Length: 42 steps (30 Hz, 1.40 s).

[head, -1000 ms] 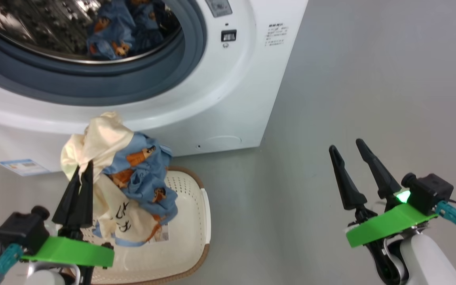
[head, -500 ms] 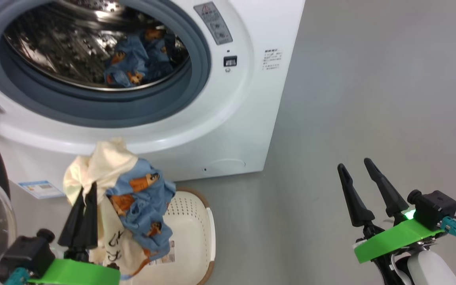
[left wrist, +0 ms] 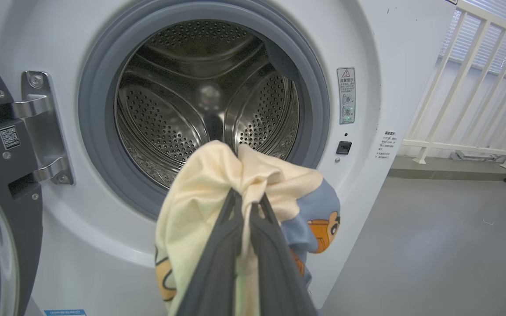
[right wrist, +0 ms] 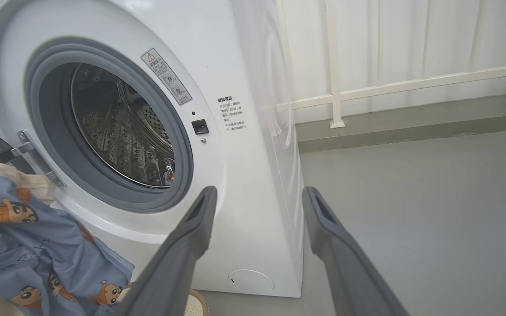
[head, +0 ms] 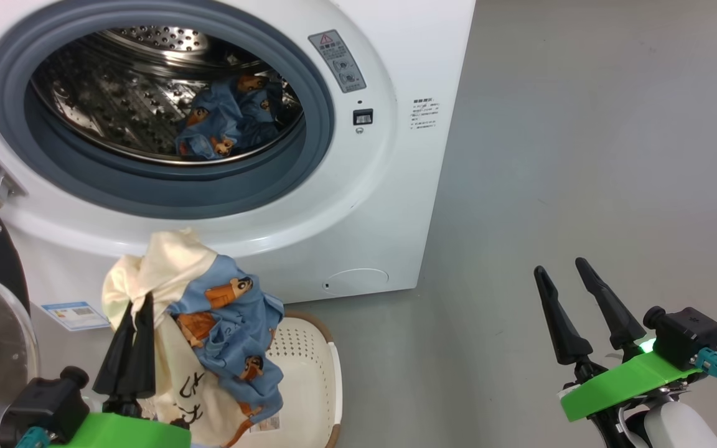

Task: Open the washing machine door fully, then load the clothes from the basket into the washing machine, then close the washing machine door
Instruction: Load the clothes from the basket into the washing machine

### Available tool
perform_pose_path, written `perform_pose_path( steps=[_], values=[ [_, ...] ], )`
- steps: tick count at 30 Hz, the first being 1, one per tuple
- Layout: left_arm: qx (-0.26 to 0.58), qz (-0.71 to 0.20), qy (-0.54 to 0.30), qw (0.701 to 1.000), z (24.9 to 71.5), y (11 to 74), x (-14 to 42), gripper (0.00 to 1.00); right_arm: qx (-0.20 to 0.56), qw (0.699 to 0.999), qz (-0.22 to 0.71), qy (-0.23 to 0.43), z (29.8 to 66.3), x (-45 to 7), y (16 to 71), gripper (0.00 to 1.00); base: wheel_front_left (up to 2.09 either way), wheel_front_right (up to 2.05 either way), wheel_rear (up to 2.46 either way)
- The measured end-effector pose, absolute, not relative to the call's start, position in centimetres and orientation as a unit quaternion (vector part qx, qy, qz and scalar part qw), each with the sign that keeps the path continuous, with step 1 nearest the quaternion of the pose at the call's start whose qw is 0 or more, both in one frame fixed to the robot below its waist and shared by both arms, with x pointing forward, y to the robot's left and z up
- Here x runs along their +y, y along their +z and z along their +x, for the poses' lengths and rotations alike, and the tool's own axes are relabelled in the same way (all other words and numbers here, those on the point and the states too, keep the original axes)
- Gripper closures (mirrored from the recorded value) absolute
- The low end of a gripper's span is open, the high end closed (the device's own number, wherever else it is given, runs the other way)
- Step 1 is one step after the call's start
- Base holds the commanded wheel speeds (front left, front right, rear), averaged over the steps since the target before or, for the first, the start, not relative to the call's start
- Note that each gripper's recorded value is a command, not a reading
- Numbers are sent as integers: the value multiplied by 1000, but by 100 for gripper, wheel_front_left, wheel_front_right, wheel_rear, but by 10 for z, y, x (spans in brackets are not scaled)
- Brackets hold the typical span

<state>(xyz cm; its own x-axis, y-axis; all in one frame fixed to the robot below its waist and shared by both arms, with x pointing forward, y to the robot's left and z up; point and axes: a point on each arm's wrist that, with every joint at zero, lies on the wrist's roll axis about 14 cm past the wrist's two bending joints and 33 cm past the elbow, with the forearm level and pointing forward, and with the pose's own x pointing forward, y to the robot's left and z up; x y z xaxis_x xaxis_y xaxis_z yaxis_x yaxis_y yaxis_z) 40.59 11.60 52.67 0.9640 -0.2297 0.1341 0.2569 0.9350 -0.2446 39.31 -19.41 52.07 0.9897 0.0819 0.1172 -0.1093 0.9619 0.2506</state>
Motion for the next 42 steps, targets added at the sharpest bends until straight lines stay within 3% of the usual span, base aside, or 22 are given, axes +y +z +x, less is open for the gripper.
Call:
perform_pose_path(
  steps=[20,35,42],
  values=[
    [-55,-123,-115,984,411,526,125,100,-51,989,129,57,398,-189,519,0,0,0,0],
    [-144,-110,-141,973,499,588,118,100,-14,990,136,46,407,-190,490,0,0,0,0],
    [-104,-103,-148,978,568,562,113,100,-13,989,143,41,433,-187,483,0,0,0,0]
  ],
)
